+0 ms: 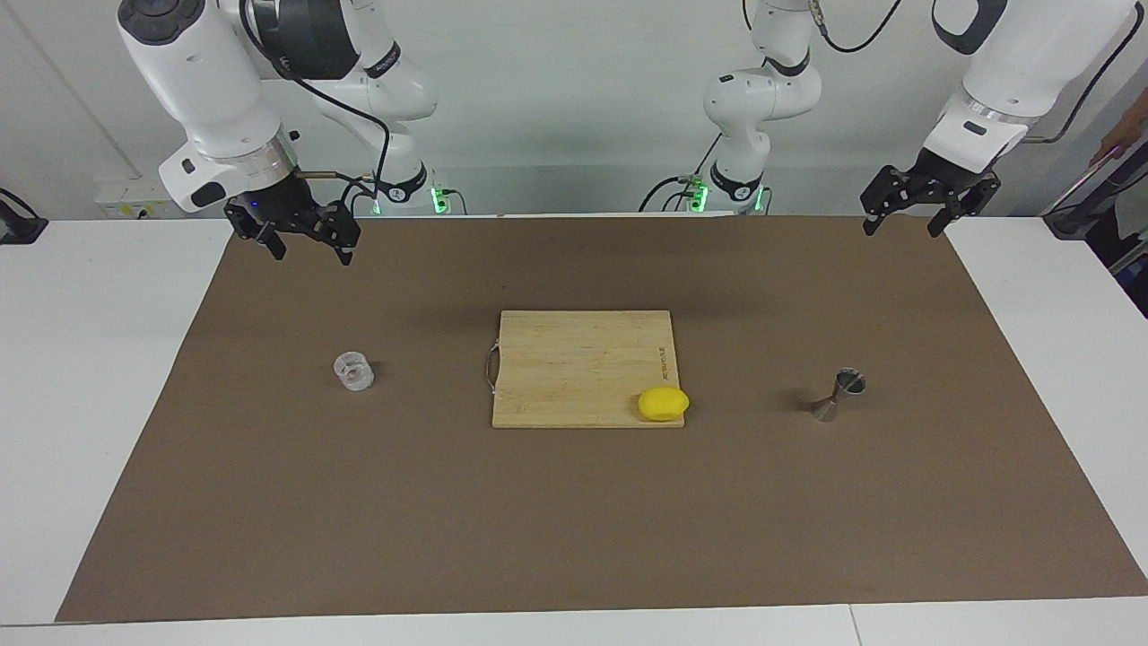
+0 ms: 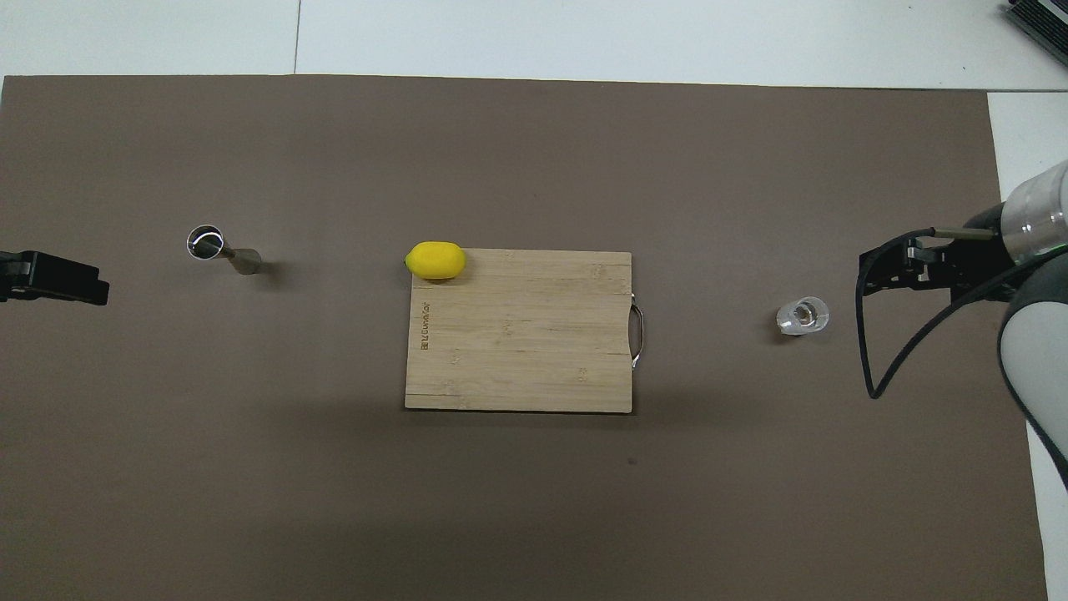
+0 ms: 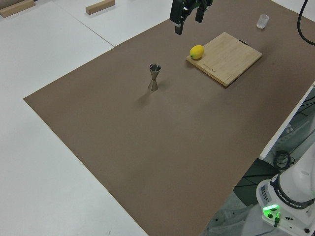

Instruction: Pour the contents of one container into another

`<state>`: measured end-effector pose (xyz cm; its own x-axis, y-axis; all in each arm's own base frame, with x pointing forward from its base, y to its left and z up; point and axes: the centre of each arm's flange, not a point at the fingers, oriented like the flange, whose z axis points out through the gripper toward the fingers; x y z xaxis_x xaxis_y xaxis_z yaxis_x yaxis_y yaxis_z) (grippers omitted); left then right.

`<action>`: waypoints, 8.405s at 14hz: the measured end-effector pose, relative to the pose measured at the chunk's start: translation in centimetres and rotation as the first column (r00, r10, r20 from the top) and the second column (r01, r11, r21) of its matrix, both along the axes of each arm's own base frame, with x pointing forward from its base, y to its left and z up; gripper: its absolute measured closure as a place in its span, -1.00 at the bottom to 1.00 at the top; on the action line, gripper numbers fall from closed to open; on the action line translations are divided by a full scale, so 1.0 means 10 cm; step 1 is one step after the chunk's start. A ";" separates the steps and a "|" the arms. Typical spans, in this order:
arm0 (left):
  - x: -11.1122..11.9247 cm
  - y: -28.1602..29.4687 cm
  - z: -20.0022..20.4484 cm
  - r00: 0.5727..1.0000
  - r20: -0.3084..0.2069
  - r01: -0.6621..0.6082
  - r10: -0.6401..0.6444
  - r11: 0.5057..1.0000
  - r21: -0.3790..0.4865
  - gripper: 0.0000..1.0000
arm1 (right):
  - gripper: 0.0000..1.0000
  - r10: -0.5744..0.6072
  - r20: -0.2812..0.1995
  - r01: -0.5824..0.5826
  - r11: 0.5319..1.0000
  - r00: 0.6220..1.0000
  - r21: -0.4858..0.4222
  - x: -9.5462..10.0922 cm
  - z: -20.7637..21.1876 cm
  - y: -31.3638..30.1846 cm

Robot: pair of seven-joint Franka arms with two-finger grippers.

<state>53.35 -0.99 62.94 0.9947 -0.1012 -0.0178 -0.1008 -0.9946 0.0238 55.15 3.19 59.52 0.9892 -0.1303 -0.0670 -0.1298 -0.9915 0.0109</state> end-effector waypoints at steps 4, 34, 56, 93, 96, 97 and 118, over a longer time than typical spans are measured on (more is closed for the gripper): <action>0.00 0.01 -0.04 1.000 -0.008 -0.002 0.002 1.000 0.000 -1.00 | -1.00 -0.005 -0.001 0.005 1.000 1.000 0.000 -0.01 0.01 -0.03; -0.14 1.14 -2.27 -0.351 -0.769 -0.829 0.535 -0.559 -0.011 -1.00 | -1.00 -0.006 0.002 0.006 1.000 1.000 0.000 -0.02 0.03 -0.03; -0.26 1.25 -3.16 -0.558 -0.810 -0.609 0.180 -0.752 0.252 -1.00 | -1.00 -0.006 0.002 0.006 1.000 1.000 0.000 -0.02 0.03 -0.03; -0.25 1.27 -3.16 -0.564 -0.812 -0.576 0.152 -0.777 0.255 -1.00 | -1.00 -0.006 0.002 0.006 1.000 1.000 0.000 -0.02 0.03 -0.03; -0.25 1.26 -3.16 -0.564 -0.812 -0.576 0.152 -0.777 0.255 -1.00 | -1.00 -0.006 0.002 0.006 1.000 1.000 0.000 -0.02 0.03 -0.03; -0.25 1.26 -3.16 -0.564 -0.812 -0.576 0.152 -0.777 0.255 -1.00 | -1.00 -0.006 0.002 0.006 1.000 1.000 0.000 -0.02 0.03 -0.03; -0.10 0.84 -3.24 -0.472 -0.871 -0.606 0.135 -0.768 0.209 -0.92 | -1.00 -0.011 0.001 0.011 1.000 1.000 0.000 -0.02 0.03 -0.06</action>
